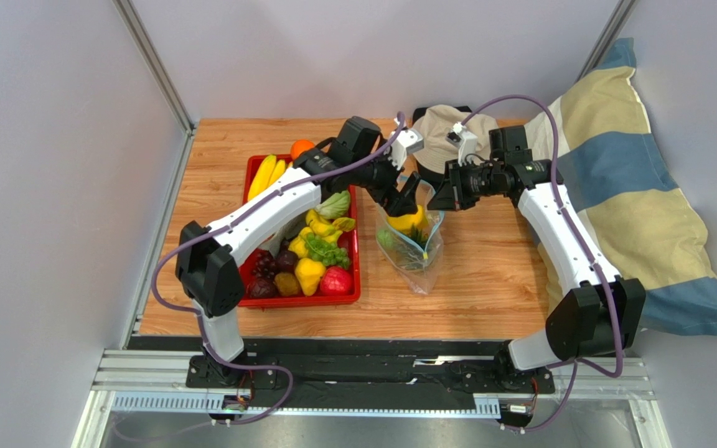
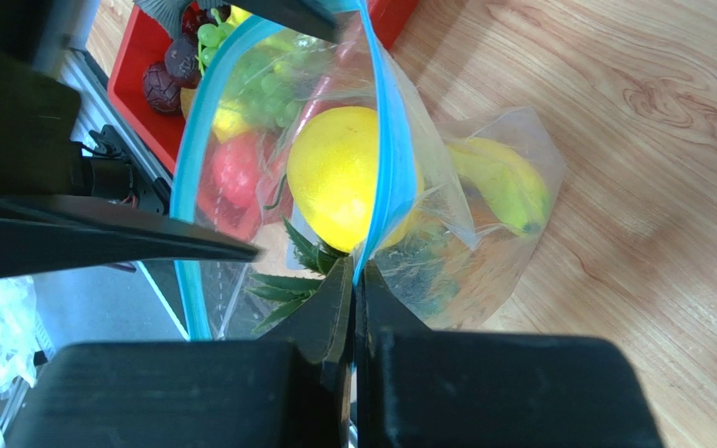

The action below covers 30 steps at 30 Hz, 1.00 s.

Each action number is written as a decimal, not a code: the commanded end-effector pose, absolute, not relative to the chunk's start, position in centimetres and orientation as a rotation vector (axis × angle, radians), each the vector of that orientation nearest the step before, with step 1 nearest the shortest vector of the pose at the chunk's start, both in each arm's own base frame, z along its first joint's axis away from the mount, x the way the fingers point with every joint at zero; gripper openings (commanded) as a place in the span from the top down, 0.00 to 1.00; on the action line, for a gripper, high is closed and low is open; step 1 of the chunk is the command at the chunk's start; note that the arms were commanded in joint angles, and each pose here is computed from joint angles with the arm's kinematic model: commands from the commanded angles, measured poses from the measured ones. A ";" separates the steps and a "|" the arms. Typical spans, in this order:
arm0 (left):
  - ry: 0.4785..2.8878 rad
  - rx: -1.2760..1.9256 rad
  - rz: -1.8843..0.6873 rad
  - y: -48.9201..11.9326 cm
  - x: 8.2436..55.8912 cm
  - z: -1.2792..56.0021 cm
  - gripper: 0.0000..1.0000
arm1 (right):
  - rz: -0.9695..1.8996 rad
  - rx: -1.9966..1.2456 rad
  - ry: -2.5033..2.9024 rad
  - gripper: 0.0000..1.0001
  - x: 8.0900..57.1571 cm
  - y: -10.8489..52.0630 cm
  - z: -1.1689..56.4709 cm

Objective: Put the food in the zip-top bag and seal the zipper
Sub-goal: Place the fake fruit in the zipper food storage bag, then pick up the fake fruit from the bin.

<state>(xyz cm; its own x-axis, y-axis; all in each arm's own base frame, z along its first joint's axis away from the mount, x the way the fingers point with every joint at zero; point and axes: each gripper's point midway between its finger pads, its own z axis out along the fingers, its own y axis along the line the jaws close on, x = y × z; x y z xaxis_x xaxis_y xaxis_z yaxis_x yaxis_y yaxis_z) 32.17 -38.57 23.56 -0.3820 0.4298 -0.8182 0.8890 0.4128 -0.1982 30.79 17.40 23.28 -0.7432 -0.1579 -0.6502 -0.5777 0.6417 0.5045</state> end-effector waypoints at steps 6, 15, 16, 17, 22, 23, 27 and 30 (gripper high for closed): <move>1.824 0.855 -0.857 -29.1 33.2 35.3 0.06 | 0.918 -0.635 2.195 1.00 31.4 16.6 25.3; 2.015 0.841 -0.531 -20.2 37.4 27.7 0.10 | 0.926 -0.646 2.224 0.98 30.6 16.5 24.2; 2.023 0.830 -0.492 -19.6 38.5 27.7 0.11 | 0.929 -0.645 2.224 0.98 30.6 16.5 24.2; 2.050 0.862 -0.466 -19.7 39.8 26.2 0.11 | 0.933 -0.646 2.225 0.98 30.6 16.5 24.1; 2.034 0.905 -0.310 -19.9 46.2 26.9 0.15 | 0.935 -0.639 2.236 0.98 30.7 16.5 23.9; 2.084 0.923 -0.287 -20.0 47.9 24.4 0.15 | 0.934 -0.641 2.236 0.98 30.7 16.5 24.0; 2.100 0.986 -0.127 -19.7 52.2 23.6 0.14 | 0.922 -0.635 2.243 0.98 30.8 16.4 23.9; 2.111 0.995 -0.090 -19.9 54.2 21.4 0.11 | 0.918 -0.627 2.246 0.98 30.9 16.3 23.8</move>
<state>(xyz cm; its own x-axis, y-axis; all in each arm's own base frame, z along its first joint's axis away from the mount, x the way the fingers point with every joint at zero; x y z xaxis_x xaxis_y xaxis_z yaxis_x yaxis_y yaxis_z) 53.26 -21.26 22.76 -0.3874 0.5323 -0.7527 0.6809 0.7156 0.1557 30.76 16.56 22.90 -0.7287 -0.1821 -0.6602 -0.5950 0.6457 0.4785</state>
